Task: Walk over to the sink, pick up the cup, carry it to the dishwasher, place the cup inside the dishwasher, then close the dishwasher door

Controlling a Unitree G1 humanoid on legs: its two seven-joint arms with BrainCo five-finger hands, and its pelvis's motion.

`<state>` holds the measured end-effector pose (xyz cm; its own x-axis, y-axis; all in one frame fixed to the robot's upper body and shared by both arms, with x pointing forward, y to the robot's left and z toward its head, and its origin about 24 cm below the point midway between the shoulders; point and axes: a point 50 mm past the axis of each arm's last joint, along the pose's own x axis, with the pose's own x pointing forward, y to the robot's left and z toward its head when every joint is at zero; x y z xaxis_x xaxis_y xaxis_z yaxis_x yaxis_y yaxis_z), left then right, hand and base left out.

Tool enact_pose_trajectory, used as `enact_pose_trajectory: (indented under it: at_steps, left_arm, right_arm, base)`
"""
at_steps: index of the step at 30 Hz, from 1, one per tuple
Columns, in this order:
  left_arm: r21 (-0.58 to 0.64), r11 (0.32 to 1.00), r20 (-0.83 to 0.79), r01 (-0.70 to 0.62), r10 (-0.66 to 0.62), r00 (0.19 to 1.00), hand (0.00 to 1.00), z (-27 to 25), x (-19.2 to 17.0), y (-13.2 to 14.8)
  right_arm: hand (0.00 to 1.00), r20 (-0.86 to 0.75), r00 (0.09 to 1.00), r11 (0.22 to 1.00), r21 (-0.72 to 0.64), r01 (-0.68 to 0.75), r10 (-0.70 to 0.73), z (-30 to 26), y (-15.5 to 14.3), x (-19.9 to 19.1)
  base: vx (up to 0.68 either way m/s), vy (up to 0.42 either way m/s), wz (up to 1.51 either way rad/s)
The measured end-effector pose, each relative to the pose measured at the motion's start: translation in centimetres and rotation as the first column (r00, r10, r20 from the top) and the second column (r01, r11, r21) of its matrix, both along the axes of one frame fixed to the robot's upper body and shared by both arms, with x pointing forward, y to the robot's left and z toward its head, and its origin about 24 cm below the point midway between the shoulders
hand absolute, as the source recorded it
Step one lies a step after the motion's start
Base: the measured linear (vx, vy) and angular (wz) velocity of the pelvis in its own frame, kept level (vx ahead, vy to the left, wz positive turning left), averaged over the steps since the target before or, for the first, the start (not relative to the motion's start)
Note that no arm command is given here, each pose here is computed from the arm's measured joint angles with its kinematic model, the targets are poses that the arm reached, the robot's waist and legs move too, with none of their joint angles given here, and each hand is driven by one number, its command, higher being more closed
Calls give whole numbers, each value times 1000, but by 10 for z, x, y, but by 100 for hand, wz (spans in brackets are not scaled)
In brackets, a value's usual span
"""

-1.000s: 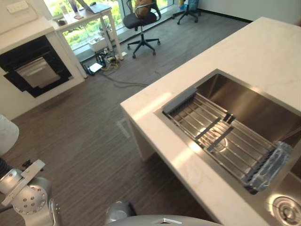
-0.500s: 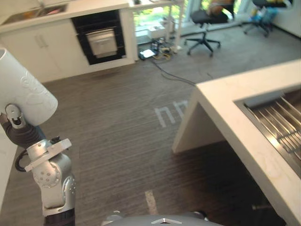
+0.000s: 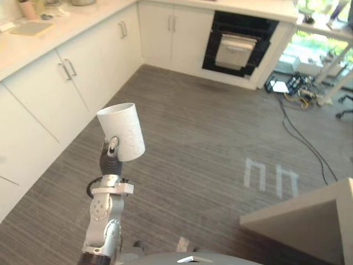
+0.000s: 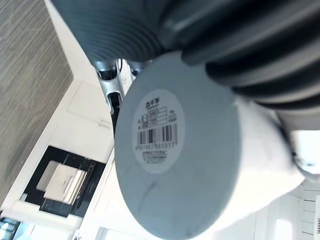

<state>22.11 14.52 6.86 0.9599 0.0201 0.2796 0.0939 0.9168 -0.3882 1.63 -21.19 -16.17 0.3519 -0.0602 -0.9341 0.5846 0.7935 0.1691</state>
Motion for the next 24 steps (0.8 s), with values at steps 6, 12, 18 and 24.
enact_pose_trajectory:
  at_steps: [6, 12, 18, 24]
  left_arm:
    - [56, 997, -82, -62, 66, 994, 100, -26, -5, 10]
    - [57, 994, -87, -95, 100, 991, 100, -26, -4, 17]
    - [44, 963, -146, -266, 270, 952, 100, -25, -3, 48]
    - [-8, 948, -134, -319, 315, 940, 100, -1, 15, 47]
  right_arm:
    - [0, -7, 993, 990, 82, 116, -116, -5, 0, -3]
    - [0, -12, 992, 988, 90, 129, -129, -5, 1, -5]
    - [0, -51, 975, 965, 141, 221, -216, -6, 3, -19]
    - [0, -129, 931, 909, 207, 362, -341, -11, 23, -39]
  base:
    - [-85, -36, -21]
    - [-2, -1, -1]
    - [4, -2, -35]
    - [103, 10, 46]
